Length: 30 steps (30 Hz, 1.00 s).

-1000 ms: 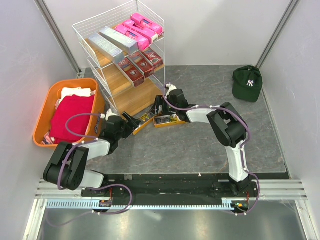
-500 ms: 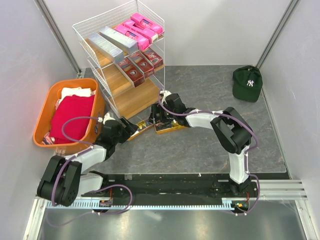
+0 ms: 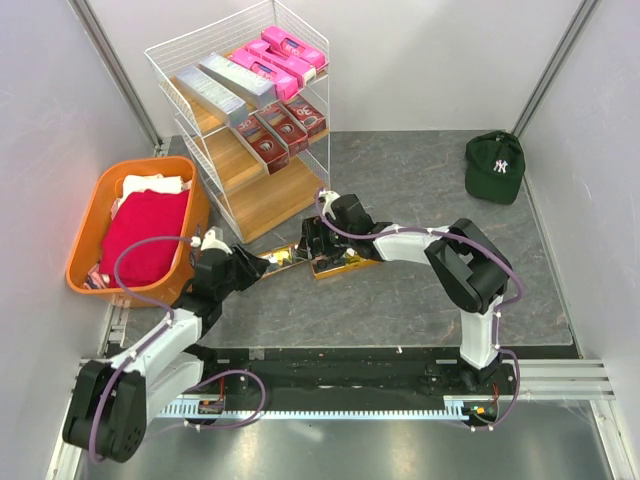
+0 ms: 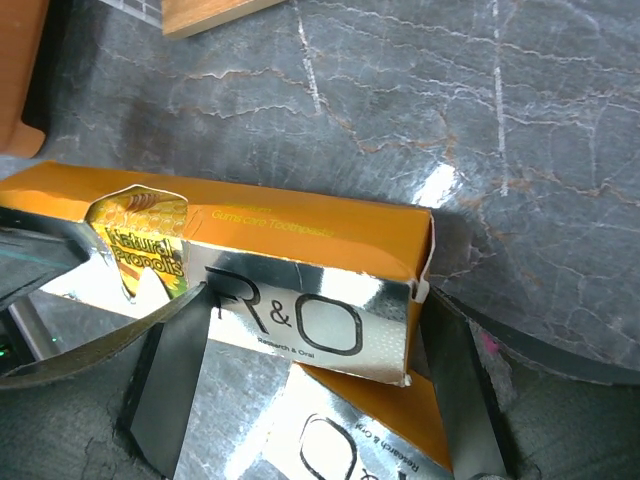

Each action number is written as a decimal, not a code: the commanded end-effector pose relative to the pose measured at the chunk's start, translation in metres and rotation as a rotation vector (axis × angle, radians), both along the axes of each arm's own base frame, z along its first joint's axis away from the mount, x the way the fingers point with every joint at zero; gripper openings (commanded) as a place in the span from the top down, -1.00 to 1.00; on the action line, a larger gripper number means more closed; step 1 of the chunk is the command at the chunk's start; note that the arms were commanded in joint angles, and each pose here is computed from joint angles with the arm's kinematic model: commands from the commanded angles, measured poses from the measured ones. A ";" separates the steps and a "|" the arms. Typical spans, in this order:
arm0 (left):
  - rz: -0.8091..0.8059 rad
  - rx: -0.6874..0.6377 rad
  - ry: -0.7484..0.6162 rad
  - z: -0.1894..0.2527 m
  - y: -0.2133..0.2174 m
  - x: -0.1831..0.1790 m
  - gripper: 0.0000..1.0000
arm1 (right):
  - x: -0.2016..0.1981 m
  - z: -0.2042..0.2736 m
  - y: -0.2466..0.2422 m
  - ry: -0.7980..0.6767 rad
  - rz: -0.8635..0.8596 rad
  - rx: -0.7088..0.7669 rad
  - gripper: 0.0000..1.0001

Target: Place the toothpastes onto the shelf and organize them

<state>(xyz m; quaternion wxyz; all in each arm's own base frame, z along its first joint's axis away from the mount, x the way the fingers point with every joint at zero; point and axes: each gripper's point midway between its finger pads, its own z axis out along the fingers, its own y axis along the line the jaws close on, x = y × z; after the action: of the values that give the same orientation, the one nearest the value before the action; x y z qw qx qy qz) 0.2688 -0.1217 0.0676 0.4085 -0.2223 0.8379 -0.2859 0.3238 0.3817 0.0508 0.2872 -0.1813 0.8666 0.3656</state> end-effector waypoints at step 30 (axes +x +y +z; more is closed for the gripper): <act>-0.358 -0.091 -0.524 0.227 -0.046 0.000 0.96 | -0.006 0.196 -0.107 -0.247 -0.101 0.369 -0.96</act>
<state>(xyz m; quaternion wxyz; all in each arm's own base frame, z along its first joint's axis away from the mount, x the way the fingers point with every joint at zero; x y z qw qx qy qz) 0.2748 -0.1578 0.2425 0.5037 -0.0694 0.7637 -0.3978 0.3228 0.2848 0.2308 0.4144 -0.1041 0.7722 0.4702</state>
